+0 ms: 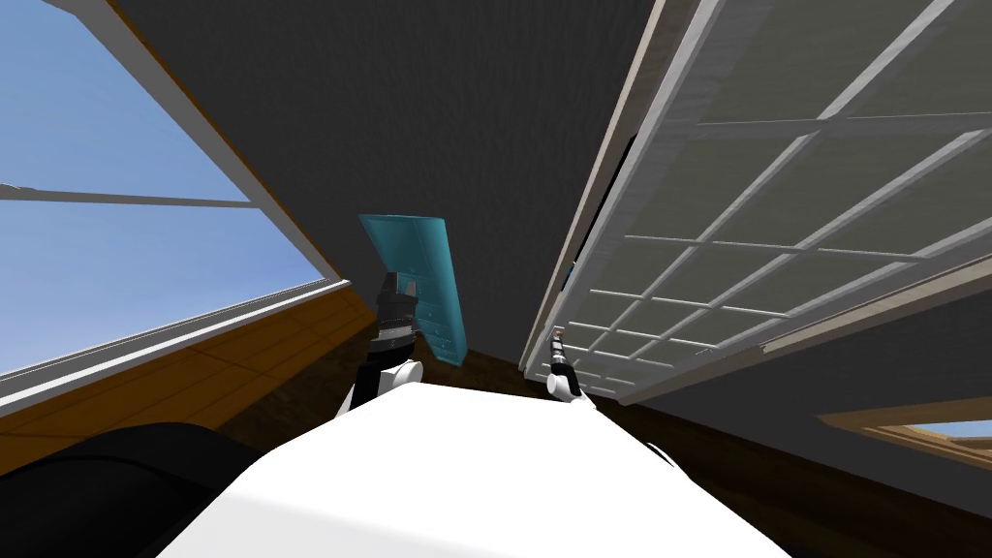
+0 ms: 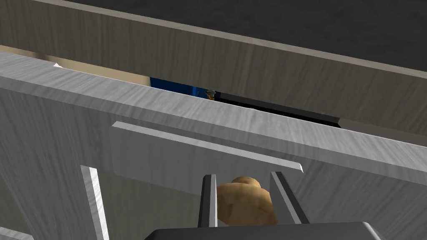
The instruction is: Pull the door open
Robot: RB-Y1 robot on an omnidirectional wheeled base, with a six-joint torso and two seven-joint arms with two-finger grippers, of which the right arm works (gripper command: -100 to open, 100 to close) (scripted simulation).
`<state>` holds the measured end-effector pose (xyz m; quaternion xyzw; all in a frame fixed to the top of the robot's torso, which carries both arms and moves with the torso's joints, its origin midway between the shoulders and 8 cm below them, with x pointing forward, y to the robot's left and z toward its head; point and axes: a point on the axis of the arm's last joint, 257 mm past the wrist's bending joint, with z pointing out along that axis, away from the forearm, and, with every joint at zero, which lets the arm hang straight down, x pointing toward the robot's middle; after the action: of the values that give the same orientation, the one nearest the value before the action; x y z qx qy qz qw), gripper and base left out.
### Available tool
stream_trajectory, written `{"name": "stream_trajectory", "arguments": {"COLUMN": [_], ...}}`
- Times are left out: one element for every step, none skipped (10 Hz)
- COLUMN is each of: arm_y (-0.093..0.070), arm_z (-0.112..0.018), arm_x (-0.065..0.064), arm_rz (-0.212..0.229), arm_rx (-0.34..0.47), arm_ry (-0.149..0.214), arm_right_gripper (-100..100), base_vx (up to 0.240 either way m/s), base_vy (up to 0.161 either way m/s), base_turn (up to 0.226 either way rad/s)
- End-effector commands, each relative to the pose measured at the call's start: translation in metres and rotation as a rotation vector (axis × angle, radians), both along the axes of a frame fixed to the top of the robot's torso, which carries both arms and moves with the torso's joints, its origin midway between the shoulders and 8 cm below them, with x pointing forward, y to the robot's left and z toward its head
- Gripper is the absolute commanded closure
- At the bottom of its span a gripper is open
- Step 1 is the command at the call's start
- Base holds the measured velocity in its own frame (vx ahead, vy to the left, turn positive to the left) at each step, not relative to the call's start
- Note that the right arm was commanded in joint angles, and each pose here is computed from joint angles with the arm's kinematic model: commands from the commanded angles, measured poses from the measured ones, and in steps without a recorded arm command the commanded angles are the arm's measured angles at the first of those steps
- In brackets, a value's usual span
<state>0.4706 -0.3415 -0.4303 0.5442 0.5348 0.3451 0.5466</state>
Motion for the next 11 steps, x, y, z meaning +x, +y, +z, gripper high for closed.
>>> {"name": "stream_trajectory", "arguments": {"arm_y": [-0.022,-0.025,-0.025,-0.025,-0.027,-0.027,-0.030,-0.032,-0.032,-0.032,-0.035], "arm_z": [-0.009,-0.008,-0.008,-0.008,-0.007,-0.007,-0.006,-0.005,-0.005,-0.005,-0.004], "arm_x": [-0.012,-0.012,-0.012,-0.012,-0.013,-0.013,-0.014,-0.015,-0.015,-0.015,-0.016], "arm_rz": [-0.033,-0.045,-0.045,-0.045,-0.057,-0.057,-0.070,-0.079,-0.082,-0.082,-0.093], "arm_rx": [-0.009,0.028,0.028,0.028,0.065,0.065,0.103,0.125,0.140,0.140,0.177], "arm_ry": [0.023,0.008,0.008,0.008,-0.006,-0.006,-0.021,-0.032,-0.036,-0.036,-0.051], "arm_right_gripper": [100,100,100,100,100,100,100,100,100,100,100], "base_vx": [0.015,-0.013,-0.030,-0.018,-0.016,-0.017,-0.033,-0.059,-0.044,-0.012,-0.024], "base_vy": [-0.001,-0.006,-0.007,-0.006,-0.008,-0.004,-0.003,-0.013,-0.021,-0.008,-0.008], "base_turn": [0.011,0.092,0.051,0.015,0.088,0.050,0.095,0.144,0.058,0.000,0.089]}}
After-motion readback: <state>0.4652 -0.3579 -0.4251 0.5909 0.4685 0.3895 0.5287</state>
